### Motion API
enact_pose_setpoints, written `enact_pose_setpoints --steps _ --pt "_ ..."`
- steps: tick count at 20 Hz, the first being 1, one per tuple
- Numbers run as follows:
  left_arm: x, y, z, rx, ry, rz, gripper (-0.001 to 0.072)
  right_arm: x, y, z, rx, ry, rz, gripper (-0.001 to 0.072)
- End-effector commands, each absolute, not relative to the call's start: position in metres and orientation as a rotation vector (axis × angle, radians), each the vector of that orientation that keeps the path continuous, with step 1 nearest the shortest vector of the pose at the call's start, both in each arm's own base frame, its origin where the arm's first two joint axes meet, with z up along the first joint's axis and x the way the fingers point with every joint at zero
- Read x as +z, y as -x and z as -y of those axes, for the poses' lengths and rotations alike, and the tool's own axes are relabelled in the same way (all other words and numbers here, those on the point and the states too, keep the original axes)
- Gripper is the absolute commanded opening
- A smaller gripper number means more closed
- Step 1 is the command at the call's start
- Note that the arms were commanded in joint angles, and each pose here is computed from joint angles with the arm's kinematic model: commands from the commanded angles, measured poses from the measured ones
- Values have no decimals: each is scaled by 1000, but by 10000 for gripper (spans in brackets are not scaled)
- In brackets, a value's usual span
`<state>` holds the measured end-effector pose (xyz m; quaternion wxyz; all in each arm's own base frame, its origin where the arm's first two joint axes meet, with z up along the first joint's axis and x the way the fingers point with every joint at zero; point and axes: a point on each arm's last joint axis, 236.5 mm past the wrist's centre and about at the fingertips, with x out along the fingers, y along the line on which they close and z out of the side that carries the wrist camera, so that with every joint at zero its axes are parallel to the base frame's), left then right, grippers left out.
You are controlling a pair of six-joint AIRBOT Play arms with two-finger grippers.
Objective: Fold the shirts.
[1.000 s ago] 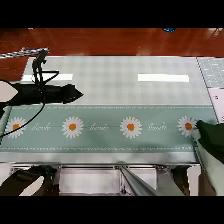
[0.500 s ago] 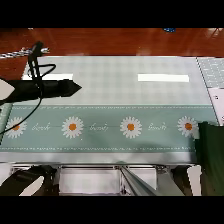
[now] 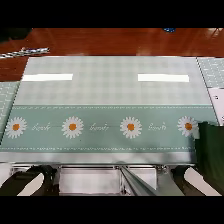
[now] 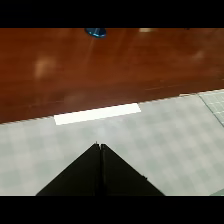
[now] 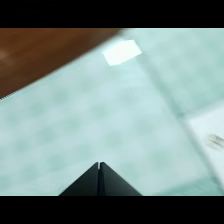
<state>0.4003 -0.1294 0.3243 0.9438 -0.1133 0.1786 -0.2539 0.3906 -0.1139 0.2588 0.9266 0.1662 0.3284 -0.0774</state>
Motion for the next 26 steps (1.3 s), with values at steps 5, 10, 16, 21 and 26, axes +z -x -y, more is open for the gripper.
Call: enact_pose_setpoints --steps 5,10,16,21,26 --pt "119 -393 158 -473 59 -974 17 73 -421 -100 97 173 -1203 24" --pt "43 -395 132 -341 10 -1222 18 17 -393 -81 -28 112 -1395 24" --pt "40 -391 131 -342 6 -1241 18 17 -393 -76 -47 95 -1399 24" --pt "41 -392 131 -342 7 -1236 18 17 -392 -76 -48 95 -1399 24" --pt "41 -392 131 -342 7 -1236 18 17 -392 -76 -47 95 -1399 24"
